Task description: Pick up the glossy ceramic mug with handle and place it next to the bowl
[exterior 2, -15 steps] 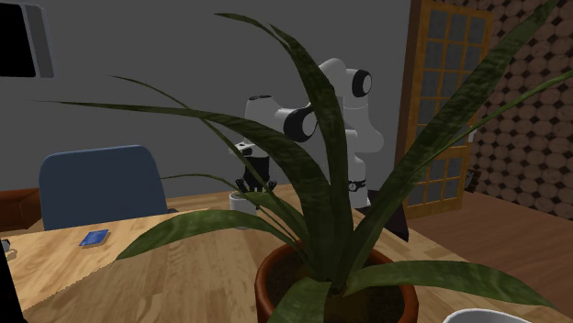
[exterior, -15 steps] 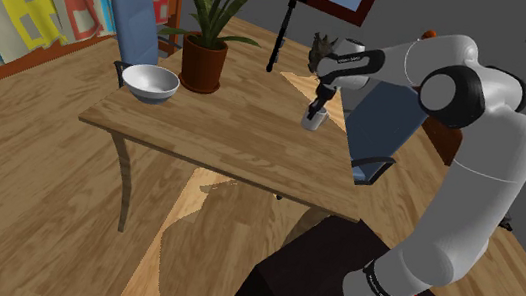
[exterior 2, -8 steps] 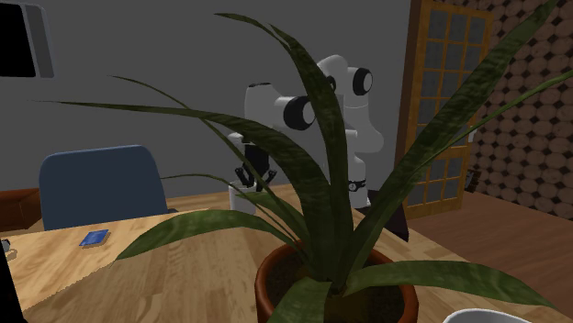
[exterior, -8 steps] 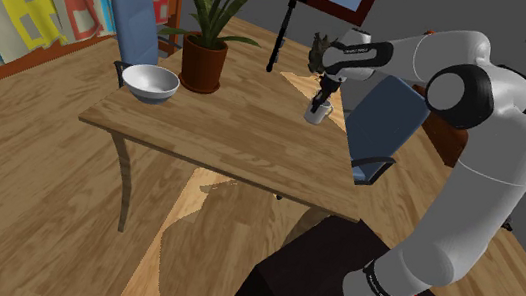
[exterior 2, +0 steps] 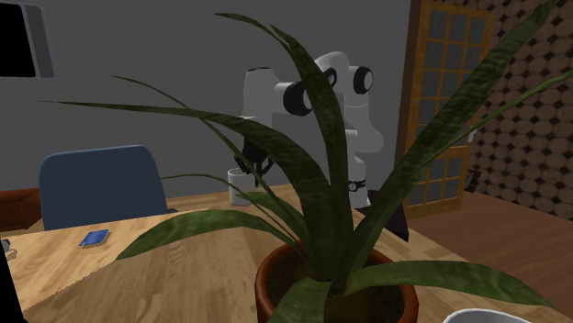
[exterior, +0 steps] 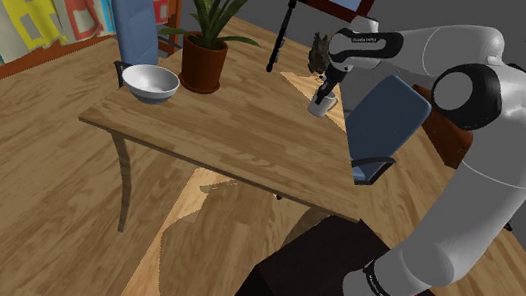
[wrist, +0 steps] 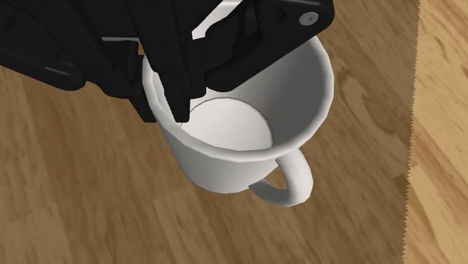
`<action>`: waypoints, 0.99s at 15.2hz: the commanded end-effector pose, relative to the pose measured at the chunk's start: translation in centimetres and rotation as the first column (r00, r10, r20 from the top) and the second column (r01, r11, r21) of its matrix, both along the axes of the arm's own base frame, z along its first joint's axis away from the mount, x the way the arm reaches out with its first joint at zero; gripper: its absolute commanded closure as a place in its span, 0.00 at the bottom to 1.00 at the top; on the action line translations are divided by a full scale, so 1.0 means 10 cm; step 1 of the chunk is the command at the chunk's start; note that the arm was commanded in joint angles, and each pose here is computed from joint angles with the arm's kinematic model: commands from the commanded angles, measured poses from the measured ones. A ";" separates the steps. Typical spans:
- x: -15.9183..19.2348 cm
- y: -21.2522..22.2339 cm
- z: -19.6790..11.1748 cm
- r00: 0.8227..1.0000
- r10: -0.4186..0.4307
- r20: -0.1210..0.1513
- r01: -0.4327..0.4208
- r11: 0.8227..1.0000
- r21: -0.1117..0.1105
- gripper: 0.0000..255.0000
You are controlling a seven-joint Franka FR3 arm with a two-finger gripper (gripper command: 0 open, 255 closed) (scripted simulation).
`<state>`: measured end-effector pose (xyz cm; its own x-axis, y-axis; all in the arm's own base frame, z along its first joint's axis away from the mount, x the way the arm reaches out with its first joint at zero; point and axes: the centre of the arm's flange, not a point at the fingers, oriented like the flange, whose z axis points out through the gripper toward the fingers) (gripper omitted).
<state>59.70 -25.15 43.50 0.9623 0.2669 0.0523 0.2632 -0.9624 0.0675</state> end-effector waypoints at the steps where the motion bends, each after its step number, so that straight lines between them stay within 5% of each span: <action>1: 0.00 0.01 0.10 1.000 0.000 0.000 0.000 1.000 0.000 1.00; 15: 0.00 0.01 0.84 1.000 0.000 0.000 0.000 1.000 0.000 1.00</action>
